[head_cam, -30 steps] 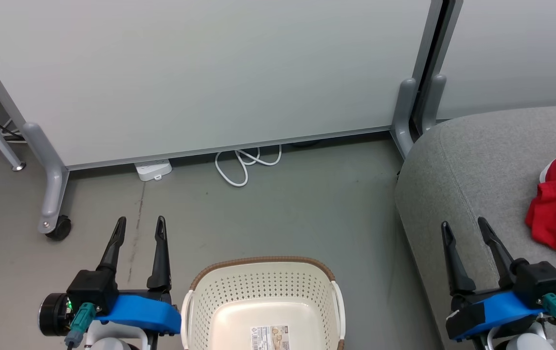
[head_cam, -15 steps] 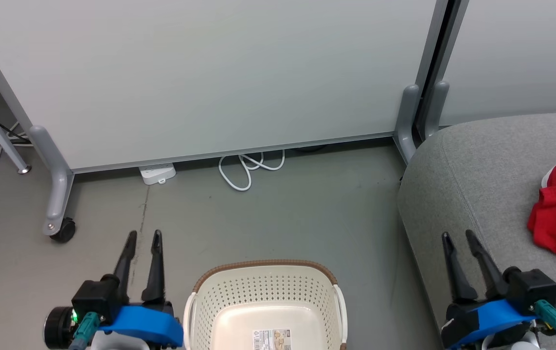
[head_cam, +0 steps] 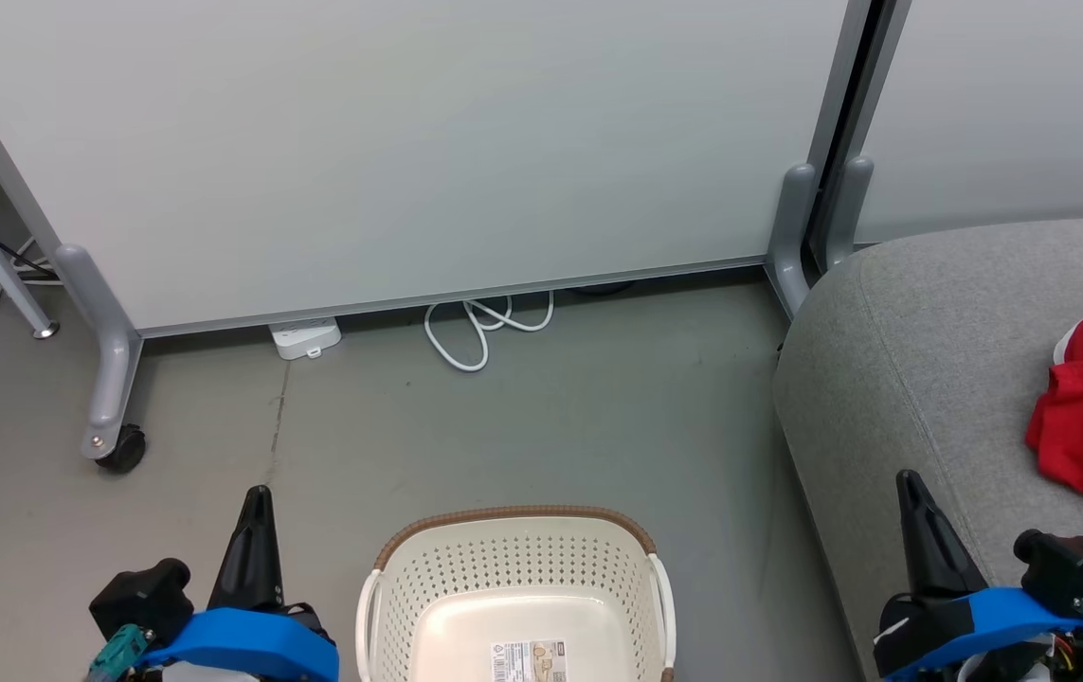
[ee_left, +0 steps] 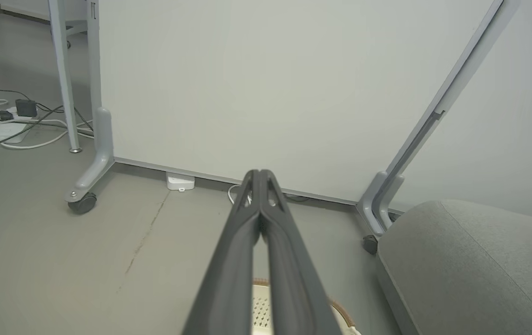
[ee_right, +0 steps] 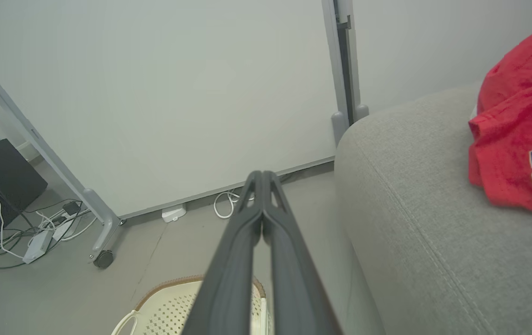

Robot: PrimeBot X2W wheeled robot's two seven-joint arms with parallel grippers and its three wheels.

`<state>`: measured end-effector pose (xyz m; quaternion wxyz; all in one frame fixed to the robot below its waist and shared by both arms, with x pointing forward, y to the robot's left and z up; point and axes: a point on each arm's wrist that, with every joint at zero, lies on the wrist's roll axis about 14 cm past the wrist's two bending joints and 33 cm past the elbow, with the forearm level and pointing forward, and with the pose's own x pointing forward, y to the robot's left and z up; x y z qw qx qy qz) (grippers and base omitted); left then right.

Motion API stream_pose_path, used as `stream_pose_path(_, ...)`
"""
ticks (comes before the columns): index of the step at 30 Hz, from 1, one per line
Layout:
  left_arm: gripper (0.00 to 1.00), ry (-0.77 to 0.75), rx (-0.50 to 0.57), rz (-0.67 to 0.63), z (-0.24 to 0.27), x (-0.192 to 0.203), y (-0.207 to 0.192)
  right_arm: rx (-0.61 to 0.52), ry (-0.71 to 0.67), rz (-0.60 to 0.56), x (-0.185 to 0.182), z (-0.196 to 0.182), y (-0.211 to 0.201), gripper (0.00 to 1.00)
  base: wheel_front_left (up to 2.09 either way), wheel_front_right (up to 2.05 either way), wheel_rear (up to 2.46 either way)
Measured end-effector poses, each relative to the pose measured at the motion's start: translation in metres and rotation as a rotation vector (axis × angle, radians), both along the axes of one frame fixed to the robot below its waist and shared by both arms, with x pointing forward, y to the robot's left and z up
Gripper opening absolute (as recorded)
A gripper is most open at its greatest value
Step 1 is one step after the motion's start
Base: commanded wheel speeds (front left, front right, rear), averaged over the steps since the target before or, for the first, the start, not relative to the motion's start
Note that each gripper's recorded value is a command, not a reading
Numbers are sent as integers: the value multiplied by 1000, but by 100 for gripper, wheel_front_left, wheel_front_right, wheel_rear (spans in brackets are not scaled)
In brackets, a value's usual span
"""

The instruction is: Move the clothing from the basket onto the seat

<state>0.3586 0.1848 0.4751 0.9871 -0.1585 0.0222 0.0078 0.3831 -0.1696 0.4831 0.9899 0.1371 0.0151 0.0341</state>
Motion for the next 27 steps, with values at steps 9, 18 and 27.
stream_pose_path(9, 0, 15, -156, 31, 0, 2, 6, 161, 21, -35, 1, 1, -6, 0, 0, 0, 0)
stream_pose_path(18, 0, 23, -296, 55, 0, 4, 9, 303, 39, -62, 1, 1, -11, 0, 0, 0, 0)
stream_pose_path(27, 0, 22, -425, 71, 3, 8, 13, 435, 53, -83, 1, 0, -15, 0, 0, 0, 0)
